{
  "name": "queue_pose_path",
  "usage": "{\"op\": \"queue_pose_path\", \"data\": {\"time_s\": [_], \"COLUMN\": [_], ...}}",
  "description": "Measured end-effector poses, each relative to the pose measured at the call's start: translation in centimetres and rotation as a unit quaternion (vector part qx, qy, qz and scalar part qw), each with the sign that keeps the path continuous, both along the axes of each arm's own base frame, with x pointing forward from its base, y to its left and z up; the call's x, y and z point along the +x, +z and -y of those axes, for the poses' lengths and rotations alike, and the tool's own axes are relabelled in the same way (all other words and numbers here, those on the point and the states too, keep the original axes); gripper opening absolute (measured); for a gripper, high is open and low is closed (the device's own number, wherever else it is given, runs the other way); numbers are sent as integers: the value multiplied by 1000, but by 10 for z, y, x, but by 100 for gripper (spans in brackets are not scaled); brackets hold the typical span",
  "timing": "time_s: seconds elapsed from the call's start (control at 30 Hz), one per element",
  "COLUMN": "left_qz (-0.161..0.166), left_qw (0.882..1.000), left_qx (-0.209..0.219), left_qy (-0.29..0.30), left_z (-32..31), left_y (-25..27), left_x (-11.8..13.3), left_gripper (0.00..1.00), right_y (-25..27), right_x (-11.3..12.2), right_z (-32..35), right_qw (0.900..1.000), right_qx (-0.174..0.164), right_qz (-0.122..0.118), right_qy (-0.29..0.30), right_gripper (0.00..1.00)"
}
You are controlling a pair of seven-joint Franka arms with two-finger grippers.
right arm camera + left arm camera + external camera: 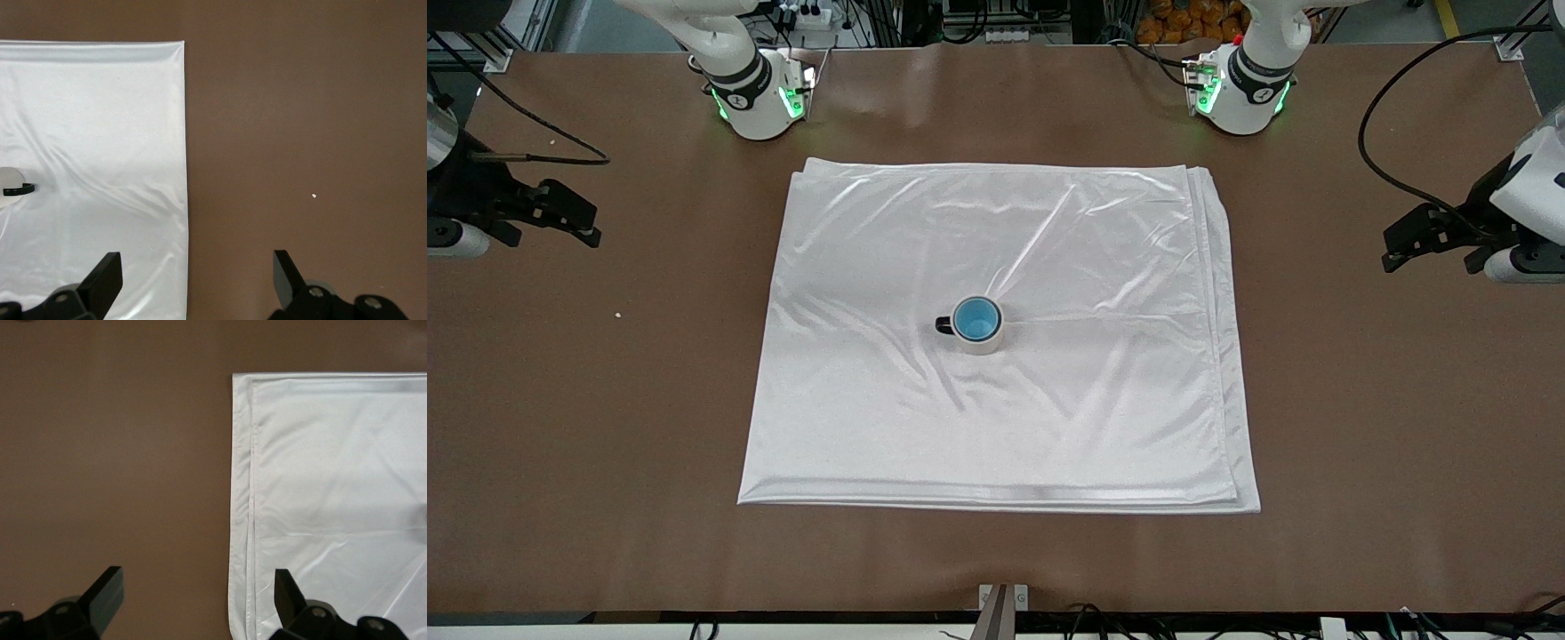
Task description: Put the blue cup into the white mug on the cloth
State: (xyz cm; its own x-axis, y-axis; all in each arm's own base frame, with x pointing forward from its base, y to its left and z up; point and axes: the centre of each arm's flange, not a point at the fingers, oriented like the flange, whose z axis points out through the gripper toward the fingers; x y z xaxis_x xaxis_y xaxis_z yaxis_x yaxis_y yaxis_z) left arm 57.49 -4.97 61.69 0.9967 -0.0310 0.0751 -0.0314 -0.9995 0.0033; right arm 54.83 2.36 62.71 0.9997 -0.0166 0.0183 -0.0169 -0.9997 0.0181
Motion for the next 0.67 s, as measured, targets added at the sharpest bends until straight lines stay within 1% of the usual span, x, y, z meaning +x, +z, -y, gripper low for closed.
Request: {"op": "queue_pose_path", "data": {"time_s": [0.67], "left_qz": [0], "left_qw": [1000], "left_qx": [-2], "left_qy": [-1], "left_z": [1], "left_y": [0], "left_x": [0], "left_gripper": [100], "right_y": [-2], "right_x": [0], "right_z": [0], "right_qw": [1000], "right_qx": [0], "right_qz": [-3], "right_qy": [0], "right_gripper": [100]}}
